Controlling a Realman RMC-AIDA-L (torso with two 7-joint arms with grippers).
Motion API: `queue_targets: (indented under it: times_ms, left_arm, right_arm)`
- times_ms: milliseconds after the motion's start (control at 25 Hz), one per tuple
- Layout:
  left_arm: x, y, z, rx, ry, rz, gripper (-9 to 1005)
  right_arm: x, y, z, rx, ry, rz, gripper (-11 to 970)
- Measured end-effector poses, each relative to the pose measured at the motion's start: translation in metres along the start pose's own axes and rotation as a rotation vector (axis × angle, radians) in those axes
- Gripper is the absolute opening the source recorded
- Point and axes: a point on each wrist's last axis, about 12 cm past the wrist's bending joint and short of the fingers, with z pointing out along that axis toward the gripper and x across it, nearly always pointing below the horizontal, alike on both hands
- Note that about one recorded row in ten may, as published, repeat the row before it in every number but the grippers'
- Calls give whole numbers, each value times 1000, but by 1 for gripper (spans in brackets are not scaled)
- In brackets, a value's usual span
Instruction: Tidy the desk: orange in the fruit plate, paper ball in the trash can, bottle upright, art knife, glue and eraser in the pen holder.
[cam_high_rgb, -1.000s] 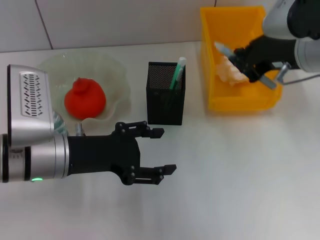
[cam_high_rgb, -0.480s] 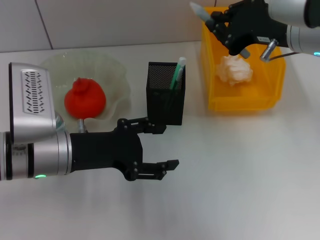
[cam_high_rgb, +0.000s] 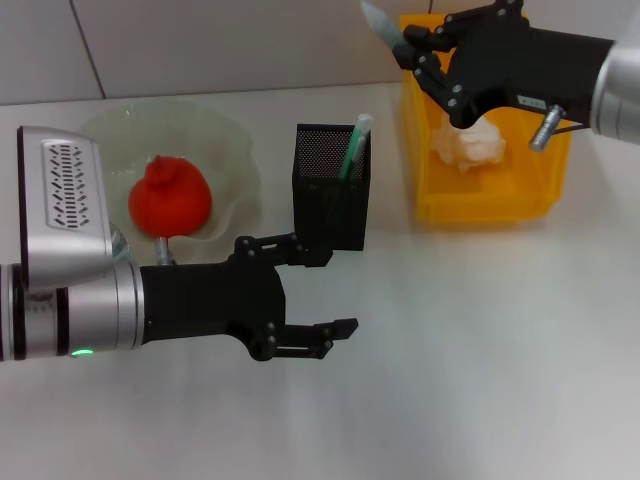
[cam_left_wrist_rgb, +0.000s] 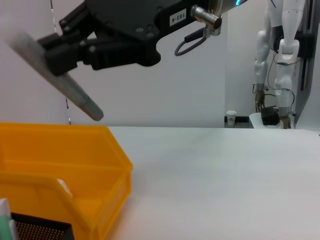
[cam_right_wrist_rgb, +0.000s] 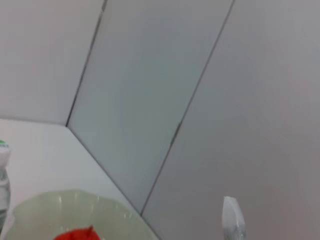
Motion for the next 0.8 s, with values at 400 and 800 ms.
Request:
queue_targets:
  times_ms: [400,800]
  left_arm:
    - [-1,0,0,-3,-12,-3,802]
    - [-2,1,0,-2,-13,-1,802]
  right_arm:
    - [21,-4,-14,7,-203,48,107]
    - [44,-21,-12,-22,-254,178,106]
